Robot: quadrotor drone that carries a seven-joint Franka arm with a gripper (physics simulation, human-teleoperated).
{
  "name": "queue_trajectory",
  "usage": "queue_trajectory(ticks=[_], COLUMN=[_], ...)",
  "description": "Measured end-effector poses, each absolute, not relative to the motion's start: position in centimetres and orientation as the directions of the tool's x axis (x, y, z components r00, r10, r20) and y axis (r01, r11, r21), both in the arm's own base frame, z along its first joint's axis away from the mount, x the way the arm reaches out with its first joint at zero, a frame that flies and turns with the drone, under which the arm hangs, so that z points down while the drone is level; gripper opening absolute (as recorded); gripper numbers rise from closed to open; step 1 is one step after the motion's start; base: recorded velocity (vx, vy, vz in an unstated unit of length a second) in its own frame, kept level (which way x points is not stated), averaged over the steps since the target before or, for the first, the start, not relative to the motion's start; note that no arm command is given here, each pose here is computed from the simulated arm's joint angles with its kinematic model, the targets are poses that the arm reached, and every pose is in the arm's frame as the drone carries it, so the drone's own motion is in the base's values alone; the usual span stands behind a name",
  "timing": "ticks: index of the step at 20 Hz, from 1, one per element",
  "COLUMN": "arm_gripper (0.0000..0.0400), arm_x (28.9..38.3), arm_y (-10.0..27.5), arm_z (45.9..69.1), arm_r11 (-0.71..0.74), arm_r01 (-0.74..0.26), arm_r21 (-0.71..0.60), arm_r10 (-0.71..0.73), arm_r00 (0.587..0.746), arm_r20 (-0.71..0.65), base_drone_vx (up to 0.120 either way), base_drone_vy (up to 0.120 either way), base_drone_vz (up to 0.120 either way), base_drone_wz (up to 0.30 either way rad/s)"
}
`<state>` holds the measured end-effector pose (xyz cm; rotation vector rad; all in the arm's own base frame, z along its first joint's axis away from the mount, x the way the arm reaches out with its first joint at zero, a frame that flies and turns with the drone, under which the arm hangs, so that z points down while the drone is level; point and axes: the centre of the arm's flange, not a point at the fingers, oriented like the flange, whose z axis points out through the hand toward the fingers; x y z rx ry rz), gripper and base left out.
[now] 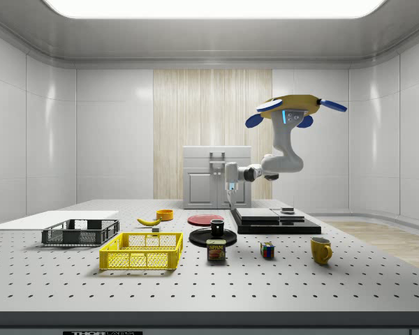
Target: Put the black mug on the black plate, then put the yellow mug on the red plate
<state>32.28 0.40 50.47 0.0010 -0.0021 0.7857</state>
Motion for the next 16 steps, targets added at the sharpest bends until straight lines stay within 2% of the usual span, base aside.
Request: queue_trajectory(ticks=[16], arm_gripper=[0.04], arm_x=[32.28], arm_y=[0.4], arm_z=[50.47], arm_r11=[0.707], arm_r01=[-0.707], arm_r21=[0.0], arm_r10=[0.707], arm_r00=[0.707], arm_r20=[0.002], base_drone_vx=[-0.12], base_drone_vy=[0.12], base_drone_vz=[0.0], base_drone_wz=[0.0])
